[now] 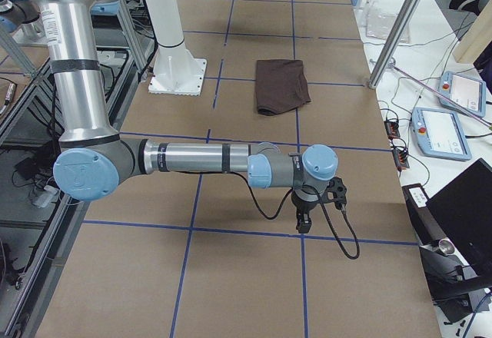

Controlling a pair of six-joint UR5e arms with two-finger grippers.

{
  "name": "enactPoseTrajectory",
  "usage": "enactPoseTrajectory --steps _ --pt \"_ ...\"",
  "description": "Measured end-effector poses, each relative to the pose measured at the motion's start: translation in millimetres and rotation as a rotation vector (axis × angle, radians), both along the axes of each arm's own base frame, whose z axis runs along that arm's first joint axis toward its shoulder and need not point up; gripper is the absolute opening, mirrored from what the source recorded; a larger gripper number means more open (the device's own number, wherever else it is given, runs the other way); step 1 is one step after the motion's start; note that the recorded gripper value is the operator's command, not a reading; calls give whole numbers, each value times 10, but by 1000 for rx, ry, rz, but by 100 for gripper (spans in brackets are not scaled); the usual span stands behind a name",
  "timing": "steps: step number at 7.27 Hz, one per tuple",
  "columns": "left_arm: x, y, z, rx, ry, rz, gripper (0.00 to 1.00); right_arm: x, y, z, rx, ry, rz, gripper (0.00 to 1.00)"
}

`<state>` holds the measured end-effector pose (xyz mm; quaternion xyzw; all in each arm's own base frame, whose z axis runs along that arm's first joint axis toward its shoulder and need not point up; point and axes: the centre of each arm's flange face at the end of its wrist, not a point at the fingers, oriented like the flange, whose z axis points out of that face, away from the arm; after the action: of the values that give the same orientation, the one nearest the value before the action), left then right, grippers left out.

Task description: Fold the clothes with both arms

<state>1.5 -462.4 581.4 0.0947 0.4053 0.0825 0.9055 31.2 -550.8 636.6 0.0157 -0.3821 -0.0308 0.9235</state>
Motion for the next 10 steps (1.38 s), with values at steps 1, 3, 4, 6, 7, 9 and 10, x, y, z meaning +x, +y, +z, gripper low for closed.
enactPoseTrajectory --steps 1,3,4,6,7,9,10 --pt "0 -5 -26 4 5 0 100 -2 61 -88 10 -17 4 100" --pt "26 -32 -126 22 40 10 100 -1 94 -138 19 -21 4 100" --pt "47 -78 -169 32 63 15 100 2 82 -130 23 -15 2 100" --pt "-117 -120 -331 81 82 -22 100 17 68 -141 30 -3 2 100" --pt "-224 -102 -438 102 85 -46 100 30 64 -145 30 -3 4 100" --pt "-431 7 -790 164 89 -90 100 58 60 -158 28 -9 9 100" --pt "-479 130 -811 164 88 -100 100 74 44 -185 32 -11 12 100"
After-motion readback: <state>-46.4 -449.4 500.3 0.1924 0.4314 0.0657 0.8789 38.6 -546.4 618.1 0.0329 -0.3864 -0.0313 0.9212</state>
